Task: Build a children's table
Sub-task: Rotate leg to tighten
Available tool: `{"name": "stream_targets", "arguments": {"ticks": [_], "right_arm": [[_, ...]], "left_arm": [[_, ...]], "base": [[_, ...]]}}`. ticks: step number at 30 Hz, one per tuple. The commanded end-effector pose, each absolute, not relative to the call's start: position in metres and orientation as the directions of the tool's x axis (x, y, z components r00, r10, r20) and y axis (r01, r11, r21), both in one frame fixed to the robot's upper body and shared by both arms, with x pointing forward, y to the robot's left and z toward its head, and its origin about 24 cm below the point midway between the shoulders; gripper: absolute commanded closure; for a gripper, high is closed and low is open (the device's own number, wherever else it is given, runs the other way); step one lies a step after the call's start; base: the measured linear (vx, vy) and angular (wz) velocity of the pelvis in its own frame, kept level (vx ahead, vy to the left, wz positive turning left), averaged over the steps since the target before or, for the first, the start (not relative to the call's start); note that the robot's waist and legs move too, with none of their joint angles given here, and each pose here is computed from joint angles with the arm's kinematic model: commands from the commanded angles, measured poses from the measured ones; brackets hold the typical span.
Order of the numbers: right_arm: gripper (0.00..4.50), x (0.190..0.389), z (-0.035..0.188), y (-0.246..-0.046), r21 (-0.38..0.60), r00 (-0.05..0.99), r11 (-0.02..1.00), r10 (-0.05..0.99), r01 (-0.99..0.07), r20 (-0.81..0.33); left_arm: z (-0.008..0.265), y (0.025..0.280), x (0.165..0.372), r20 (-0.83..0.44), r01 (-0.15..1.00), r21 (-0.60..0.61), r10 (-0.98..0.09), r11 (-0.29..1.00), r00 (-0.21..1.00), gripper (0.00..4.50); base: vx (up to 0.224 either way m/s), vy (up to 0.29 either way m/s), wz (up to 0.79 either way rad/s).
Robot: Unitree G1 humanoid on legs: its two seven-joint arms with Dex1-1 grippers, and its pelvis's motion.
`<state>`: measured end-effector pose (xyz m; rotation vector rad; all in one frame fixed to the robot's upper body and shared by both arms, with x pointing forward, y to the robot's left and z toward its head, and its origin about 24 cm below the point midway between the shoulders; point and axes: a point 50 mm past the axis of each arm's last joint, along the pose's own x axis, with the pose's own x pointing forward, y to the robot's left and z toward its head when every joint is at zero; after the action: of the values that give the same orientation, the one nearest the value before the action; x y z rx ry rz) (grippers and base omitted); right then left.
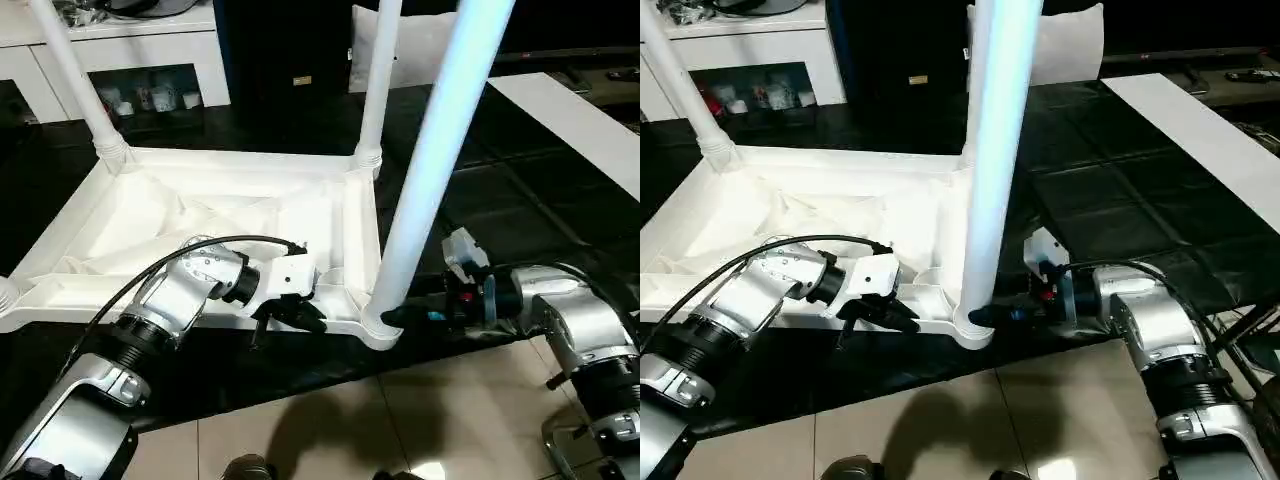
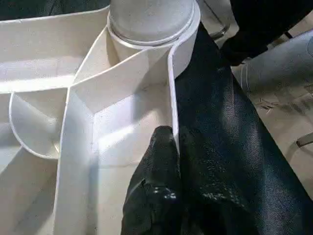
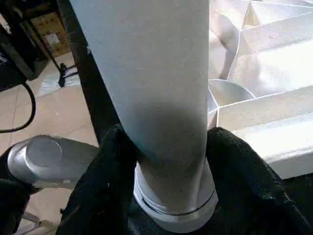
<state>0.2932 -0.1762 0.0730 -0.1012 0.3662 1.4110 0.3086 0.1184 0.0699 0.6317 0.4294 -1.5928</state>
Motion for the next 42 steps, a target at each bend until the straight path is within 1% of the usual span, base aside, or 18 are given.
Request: {"name": "stream_targets", "arguments": {"ticks": [1, 16, 17, 18, 19, 21, 25, 26, 27, 28, 31, 33, 36, 37, 38, 39, 41, 42], "right_arm": [[2.44, 0.299, 0.079, -0.17, 0.106, 0.136, 0.176, 0.942, -0.979, -0.307], [2.59, 0.295, 0.074, -0.169, 0.19, 0.151, 0.209, 0.949, -0.959, -0.278], [2.59, 0.299, 0.07, -0.167, 0.196, 0.223, 0.286, 0.931, -0.938, -0.289], [2.59, 0.3, 0.069, -0.167, 0.195, 0.235, 0.297, 0.928, -0.935, -0.29], [2.59, 0.308, 0.064, -0.164, 0.178, 0.351, 0.414, 0.886, -0.893, -0.302], [2.59, 0.315, 0.061, -0.158, 0.191, 0.441, 0.504, 0.849, -0.843, -0.291], [2.59, 0.325, 0.058, -0.142, 0.202, 0.544, 0.597, 0.797, -0.777, -0.264], [2.59, 0.334, 0.058, -0.131, 0.215, 0.613, 0.66, 0.749, -0.72, -0.249], [2.6, 0.335, 0.058, -0.13, 0.216, 0.627, 0.673, 0.739, -0.708, -0.248], [2.6, 0.346, 0.057, -0.123, 0.227, 0.715, 0.757, 0.654, -0.613, -0.247], [2.6, 0.359, 0.056, -0.118, 0.231, 0.826, 0.864, 0.498, -0.448, -0.264], [2.6, 0.364, 0.056, -0.117, 0.236, 0.864, 0.899, 0.426, -0.37, -0.268], [2.6, 0.365, 0.059, -0.112, 0.203, 0.866, 0.891, 0.446, -0.405, -0.228], [2.25, 0.365, 0.06, -0.111, 0.2, 0.865, 0.89, 0.45, -0.411, -0.224], [2.25, 0.365, 0.06, -0.111, 0.2, 0.865, 0.89, 0.45, -0.411, -0.224], [1.9, 0.364, 0.063, -0.116, 0.212, 0.865, 0.881, 0.463, -0.424, -0.193], [1.88, 0.364, 0.065, -0.125, 0.2, 0.872, 0.883, 0.459, -0.425, -0.17], [1.62, 0.364, 0.065, -0.132, 0.181, 0.876, 0.886, 0.455, -0.427, -0.16]], "left_arm": [[0.072, 0.106, 0.302, -0.623, 0.971, 0.085, -0.773, -0.223, -0.123, 4.5], [0.072, 0.101, 0.302, -0.591, 0.981, 0.088, -0.802, -0.174, -0.089, 4.5], [0.074, 0.096, 0.305, -0.562, 0.989, 0.089, -0.825, -0.118, -0.047, 4.5], [0.074, 0.095, 0.305, -0.559, 0.99, 0.089, -0.828, -0.111, -0.043, 4.5], [0.077, 0.089, 0.307, -0.522, 0.995, 0.082, -0.853, -0.051, -0.001, 4.5], [0.08, 0.08, 0.309, -0.48, 0.998, 0.061, -0.876, 0.017, 0.044, 4.5], [0.088, 0.061, 0.313, -0.403, 0.992, 0.032, -0.907, 0.118, 0.121, 4.5], [0.09, 0.05, 0.315, -0.387, 0.983, 0.022, -0.905, 0.182, 0.176, 4.5], [0.091, 0.048, 0.315, -0.385, 0.981, 0.021, -0.904, 0.191, 0.184, 4.5], [0.092, 0.04, 0.317, -0.377, 0.973, 0.015, -0.9, 0.232, 0.221, 4.5], [0.092, 0.03, 0.32, -0.377, 0.955, 0.019, -0.883, 0.296, 0.281, 4.5], [0.091, 0.026, 0.322, -0.388, 0.941, 0.033, -0.863, 0.337, 0.323, 4.5], [0.088, 0.026, 0.329, -0.422, 0.915, 0.108, -0.815, 0.39, 0.397, 4.5], [0.087, 0.026, 0.33, -0.427, 0.91, 0.119, -0.807, 0.397, 0.408, 4.5], [0.087, 0.026, 0.33, -0.427, 0.91, 0.119, -0.807, 0.397, 0.408, 4.5], [0.087, 0.028, 0.332, -0.43, 0.904, 0.124, -0.799, 0.409, 0.42, 4.5], [0.086, 0.032, 0.332, -0.432, 0.899, 0.126, -0.792, 0.42, 0.43, 4.5], [0.085, 0.035, 0.332, -0.44, 0.898, 0.134, -0.787, 0.419, 0.432, 4.5]], "base": [[0.0, 0.0, 0.0], [0.0, 0.0, 0.0], [0.0, 0.0, 0.0], [0.0, 0.0, 0.0], [0.0, 0.0, 0.0], [0.0, 0.0, 0.0], [0.0, 0.0, 0.0], [0.0, 0.0, 0.0], [0.0, 0.0, 0.0], [0.0, 0.0, 0.0], [0.0, 0.0, 0.0], [0.0, 0.0, 0.0], [0.0, 0.0, 0.0], [0.0, 0.0, 0.0], [0.0, 0.0, 0.0], [0.0, 0.0, 0.0], [0.0, 0.0, 0.0], [0.0, 0.0, 0.0]]}}
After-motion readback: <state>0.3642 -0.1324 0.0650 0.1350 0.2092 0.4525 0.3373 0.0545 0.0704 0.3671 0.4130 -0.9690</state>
